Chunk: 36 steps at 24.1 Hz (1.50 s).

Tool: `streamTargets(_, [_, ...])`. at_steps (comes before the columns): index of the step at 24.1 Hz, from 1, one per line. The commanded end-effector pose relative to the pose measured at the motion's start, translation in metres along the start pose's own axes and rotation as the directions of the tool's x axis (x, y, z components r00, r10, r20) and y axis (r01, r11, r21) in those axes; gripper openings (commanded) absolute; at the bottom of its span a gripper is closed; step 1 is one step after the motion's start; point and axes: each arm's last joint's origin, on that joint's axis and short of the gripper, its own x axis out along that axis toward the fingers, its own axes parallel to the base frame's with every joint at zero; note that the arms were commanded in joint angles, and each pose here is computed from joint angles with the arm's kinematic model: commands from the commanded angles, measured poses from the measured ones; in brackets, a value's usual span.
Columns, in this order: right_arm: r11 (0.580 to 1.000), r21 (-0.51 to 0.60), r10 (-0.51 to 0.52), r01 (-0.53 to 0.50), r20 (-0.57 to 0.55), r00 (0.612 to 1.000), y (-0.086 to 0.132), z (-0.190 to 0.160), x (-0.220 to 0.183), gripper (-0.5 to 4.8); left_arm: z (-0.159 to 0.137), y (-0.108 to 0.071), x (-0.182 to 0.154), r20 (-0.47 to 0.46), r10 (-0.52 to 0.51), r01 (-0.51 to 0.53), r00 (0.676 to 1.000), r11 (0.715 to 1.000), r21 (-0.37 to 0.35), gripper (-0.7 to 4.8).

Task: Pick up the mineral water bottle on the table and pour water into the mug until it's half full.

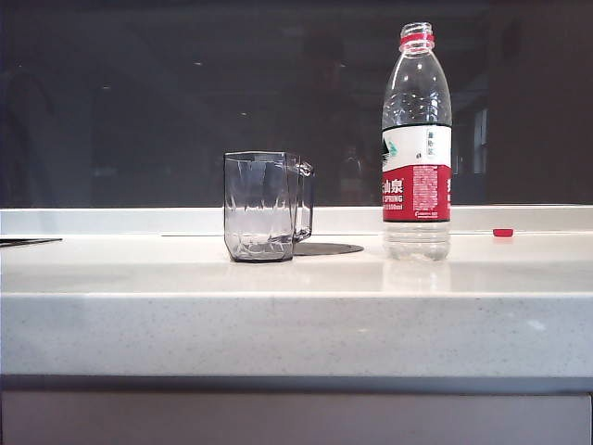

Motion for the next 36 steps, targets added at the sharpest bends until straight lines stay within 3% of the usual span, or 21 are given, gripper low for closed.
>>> streamTargets(1, [1.000, -0.002, -0.001, 0.001, 0.017, 1.000, 0.000, 0.001, 0.000, -0.08, 0.001, 0.000, 0.000, 0.008, -0.004, 0.004, 1.000, 1.000, 0.002, -0.04])
streamTargets(10, [1.000, 0.010, 0.010, -0.010, 0.018, 1.000, 0.000, 0.001, 0.000, -0.08, 0.001, -0.001, 0.000, 0.008, -0.013, 0.013, 1.000, 1.000, 0.002, -0.04])
streamTargets(13, [0.974, 0.220, 0.046, -0.049, 0.017, 0.999, 0.001, 0.001, 0.000, -0.02, 0.001, -0.012, -0.001, 0.003, -0.123, 0.123, 0.992, 0.992, 0.004, -0.04])
streamTargets(17, [0.905, 0.402, 0.141, -0.137, 0.019, 0.990, 0.004, 0.001, 0.000, 0.58, 0.000, -0.029, -0.005, -0.005, -0.302, 0.302, 0.953, 0.953, 0.007, -0.04])
streamTargets(19, [0.858, 0.456, 0.252, -0.235, 0.024, 0.967, 0.008, 0.001, -0.001, 0.76, -0.001, -0.043, -0.011, -0.012, -0.451, 0.451, 0.893, 0.893, 0.008, -0.04])
streamTargets(21, [0.824, 0.493, 0.306, -0.278, 0.025, 0.952, 0.009, 0.002, -0.001, 0.98, -0.001, -0.051, -0.015, -0.015, -0.525, 0.526, 0.851, 0.851, 0.008, -0.04])
streamTargets(24, [0.785, 0.532, 0.349, -0.317, 0.041, 0.936, 0.011, 0.006, -0.002, 0.95, -0.001, -0.054, -0.017, -0.017, -0.557, 0.557, 0.831, 0.831, 0.008, -0.04])
streamTargets(28, [0.770, 0.523, 0.393, -0.365, 0.062, 0.917, 0.018, 0.021, -0.004, 1.00, -0.001, -0.055, -0.018, -0.018, -0.568, 0.568, 0.823, 0.823, 0.008, -0.04])
streamTargets(30, [0.788, 0.484, 0.416, -0.382, 0.041, 0.909, 0.024, 0.025, -0.002, 1.46, -0.001, -0.055, -0.018, -0.018, -0.568, 0.568, 0.823, 0.823, 0.008, -0.04])
streamTargets(33, [0.822, 0.402, 0.446, -0.404, -0.014, 0.895, 0.036, 0.025, 0.003, 2.57, -0.001, -0.055, -0.018, -0.018, -0.568, 0.568, 0.823, 0.823, 0.008, -0.04])
streamTargets(34, [0.833, 0.356, 0.461, -0.423, -0.023, 0.887, 0.042, 0.025, 0.005, 3.29, -0.001, -0.055, -0.018, -0.018, -0.567, 0.568, 0.823, 0.823, 0.008, -0.04])
streamTargets(35, [0.854, 0.259, 0.473, -0.451, -0.029, 0.881, 0.052, 0.024, 0.010, 4.36, -0.001, -0.055, -0.018, -0.018, -0.568, 0.568, 0.823, 0.823, 0.008, -0.04])
streamTargets(36, [0.892, 0.139, 0.438, -0.431, -0.030, 0.898, 0.064, 0.023, 0.015, 4.79, -0.001, -0.055, -0.018, -0.018, -0.568, 0.568, 0.823, 0.823, 0.008, -0.04])
